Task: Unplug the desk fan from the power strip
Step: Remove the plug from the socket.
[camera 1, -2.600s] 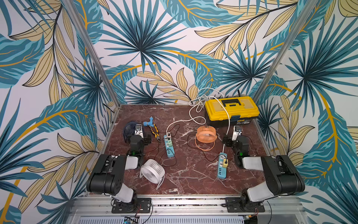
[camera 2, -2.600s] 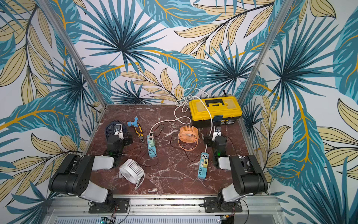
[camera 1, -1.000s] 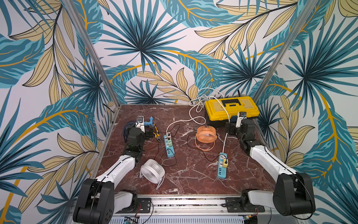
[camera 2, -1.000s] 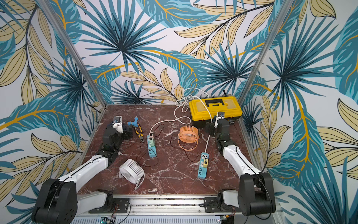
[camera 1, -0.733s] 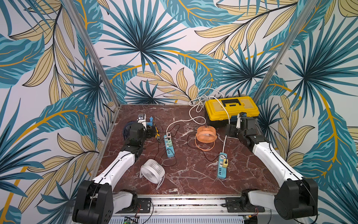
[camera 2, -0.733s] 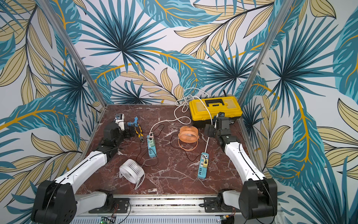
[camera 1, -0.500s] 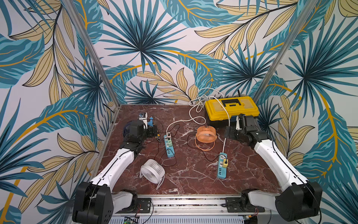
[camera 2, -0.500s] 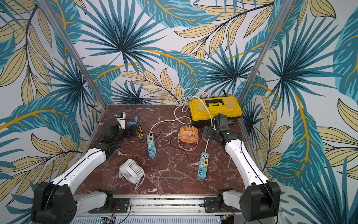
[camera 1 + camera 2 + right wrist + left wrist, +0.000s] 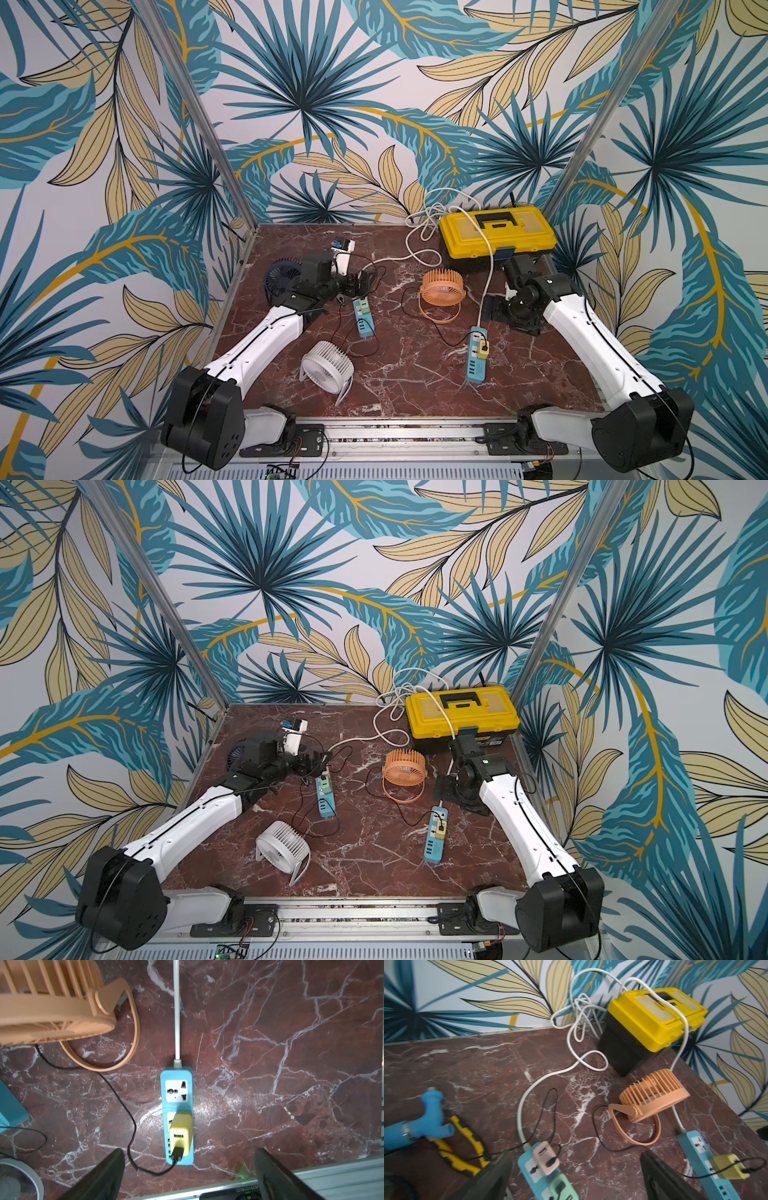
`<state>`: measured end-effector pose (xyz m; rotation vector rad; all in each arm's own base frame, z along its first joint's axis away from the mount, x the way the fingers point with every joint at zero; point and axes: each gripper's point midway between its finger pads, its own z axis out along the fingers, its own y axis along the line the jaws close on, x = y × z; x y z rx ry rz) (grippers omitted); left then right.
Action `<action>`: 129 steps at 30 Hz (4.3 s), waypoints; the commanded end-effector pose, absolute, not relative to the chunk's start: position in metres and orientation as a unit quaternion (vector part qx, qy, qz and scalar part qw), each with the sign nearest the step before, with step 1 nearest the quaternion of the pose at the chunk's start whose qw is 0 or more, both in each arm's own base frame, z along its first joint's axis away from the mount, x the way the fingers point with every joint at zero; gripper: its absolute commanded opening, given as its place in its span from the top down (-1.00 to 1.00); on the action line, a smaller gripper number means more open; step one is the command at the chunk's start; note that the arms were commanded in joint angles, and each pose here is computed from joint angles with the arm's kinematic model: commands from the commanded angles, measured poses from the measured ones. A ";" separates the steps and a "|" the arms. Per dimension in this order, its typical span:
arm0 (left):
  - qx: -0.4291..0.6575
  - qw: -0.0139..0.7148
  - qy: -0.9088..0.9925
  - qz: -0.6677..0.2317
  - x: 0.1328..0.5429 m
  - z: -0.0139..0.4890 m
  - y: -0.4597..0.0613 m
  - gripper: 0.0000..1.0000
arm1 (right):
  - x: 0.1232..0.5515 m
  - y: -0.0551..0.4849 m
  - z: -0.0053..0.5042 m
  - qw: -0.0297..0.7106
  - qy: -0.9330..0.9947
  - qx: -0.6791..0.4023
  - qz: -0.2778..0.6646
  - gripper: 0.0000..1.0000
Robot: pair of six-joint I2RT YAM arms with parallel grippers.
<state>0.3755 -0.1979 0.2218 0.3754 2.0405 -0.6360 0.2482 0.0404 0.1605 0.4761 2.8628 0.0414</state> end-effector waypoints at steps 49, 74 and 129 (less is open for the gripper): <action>0.338 0.132 0.855 -0.370 0.295 0.116 -0.461 -0.47 | 0.216 0.068 0.074 0.173 0.963 0.203 -0.036 0.08; 0.415 0.034 0.828 -0.375 0.262 0.061 -0.504 -1.00 | 0.209 0.059 0.065 0.170 0.965 0.190 -0.059 0.66; 0.403 0.032 0.870 -0.282 0.279 -0.001 -0.498 0.61 | 0.214 0.066 0.107 0.224 0.963 0.150 -0.015 0.80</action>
